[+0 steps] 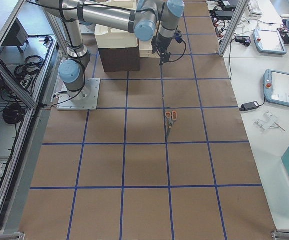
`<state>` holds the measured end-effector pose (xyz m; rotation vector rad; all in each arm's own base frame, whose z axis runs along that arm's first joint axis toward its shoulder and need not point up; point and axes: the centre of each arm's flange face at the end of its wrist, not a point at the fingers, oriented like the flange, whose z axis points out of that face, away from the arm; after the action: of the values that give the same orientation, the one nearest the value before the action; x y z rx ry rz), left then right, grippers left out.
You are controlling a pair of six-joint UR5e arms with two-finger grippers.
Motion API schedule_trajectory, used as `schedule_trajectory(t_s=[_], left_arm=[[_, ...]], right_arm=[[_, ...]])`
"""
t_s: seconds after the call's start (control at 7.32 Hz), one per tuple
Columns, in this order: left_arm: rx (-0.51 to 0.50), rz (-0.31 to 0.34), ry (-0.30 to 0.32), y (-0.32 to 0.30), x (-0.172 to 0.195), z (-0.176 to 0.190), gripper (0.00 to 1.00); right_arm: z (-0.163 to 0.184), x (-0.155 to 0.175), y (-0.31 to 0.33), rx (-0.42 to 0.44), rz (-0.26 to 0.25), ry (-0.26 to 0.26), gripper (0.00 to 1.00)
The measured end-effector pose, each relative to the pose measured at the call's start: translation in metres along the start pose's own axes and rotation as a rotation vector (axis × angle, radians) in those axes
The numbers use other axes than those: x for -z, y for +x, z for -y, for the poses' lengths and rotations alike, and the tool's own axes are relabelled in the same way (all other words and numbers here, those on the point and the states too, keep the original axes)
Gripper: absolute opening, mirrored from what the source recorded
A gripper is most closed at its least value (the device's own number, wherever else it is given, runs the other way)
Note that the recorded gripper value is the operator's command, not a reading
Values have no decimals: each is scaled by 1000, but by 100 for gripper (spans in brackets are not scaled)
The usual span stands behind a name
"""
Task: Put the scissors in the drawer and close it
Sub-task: 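Move the right gripper over the grey-and-orange scissors, then lower the right gripper and grasp the scissors by the handles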
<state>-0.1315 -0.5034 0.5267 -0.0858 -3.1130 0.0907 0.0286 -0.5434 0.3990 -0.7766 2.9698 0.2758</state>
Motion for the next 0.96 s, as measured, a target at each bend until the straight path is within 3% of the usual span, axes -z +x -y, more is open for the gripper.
schedule_trajectory(t_s=[0.27, 0.68, 0.96], left_arm=[[0, -4, 5, 0, -2, 2, 100], [0, -4, 9, 0, -1, 2, 100], [1, -1, 14, 0, 2, 0, 100]], right_arm=[[13, -42, 54, 203, -61, 2, 100], [-17, -116, 118, 508, -149, 75, 100], [-39, -149, 159, 656, -165, 99, 98]])
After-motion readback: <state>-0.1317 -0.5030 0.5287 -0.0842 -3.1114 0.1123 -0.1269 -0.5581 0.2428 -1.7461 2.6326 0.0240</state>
